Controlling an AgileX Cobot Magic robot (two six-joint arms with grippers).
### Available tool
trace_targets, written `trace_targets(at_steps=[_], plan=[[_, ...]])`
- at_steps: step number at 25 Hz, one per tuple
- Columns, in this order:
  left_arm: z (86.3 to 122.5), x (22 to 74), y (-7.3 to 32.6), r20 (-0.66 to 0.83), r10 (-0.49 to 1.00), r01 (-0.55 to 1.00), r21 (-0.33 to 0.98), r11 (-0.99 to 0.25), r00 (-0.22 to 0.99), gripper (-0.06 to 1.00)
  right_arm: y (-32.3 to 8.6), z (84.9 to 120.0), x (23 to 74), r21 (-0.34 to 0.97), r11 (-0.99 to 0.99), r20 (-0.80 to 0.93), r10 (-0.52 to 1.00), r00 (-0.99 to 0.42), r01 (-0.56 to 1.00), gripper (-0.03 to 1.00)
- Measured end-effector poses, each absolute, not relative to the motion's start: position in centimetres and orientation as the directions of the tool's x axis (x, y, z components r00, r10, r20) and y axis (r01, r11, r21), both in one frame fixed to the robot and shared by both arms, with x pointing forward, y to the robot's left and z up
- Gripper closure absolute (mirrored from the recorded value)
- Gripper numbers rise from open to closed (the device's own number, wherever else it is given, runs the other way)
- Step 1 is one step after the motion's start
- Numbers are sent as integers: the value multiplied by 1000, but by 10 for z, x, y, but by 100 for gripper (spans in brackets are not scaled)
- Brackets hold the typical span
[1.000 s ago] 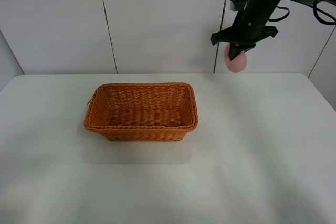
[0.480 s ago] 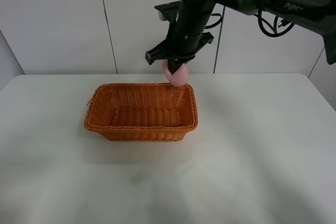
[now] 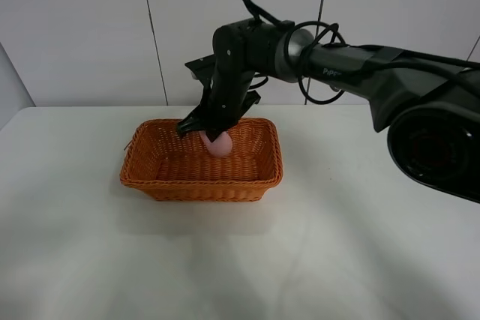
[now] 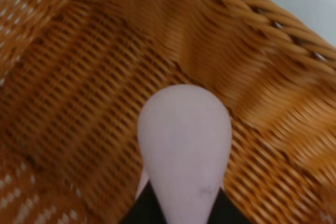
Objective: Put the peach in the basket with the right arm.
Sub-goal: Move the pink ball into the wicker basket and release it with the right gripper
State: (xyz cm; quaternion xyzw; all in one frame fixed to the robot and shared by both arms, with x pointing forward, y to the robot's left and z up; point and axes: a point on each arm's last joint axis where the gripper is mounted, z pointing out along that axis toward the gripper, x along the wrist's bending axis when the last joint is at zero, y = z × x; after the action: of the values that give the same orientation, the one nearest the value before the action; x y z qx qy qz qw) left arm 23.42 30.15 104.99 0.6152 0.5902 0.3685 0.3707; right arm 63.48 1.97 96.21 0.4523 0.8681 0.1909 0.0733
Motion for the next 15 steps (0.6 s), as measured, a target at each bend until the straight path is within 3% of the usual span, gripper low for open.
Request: trace_targets(at_steps=[4,7,10,15], plan=[[1050,234,302,21,999,453,891,-31,28,-5,23,936,639,382,520,47,815,-578,764,90],[1050,234,302,16,999,453,891,-29,32,-5,24,925,640,365,524,47,815,-577,770,68],[1050,234,302,16,999,453,891,-29,32,-5,24,923,640,364,524,47,815,-577,770,38],[1050,234,302,16,999,453,891,-29,32,-5,24,928,640,366,524,47,815,-577,770,28]])
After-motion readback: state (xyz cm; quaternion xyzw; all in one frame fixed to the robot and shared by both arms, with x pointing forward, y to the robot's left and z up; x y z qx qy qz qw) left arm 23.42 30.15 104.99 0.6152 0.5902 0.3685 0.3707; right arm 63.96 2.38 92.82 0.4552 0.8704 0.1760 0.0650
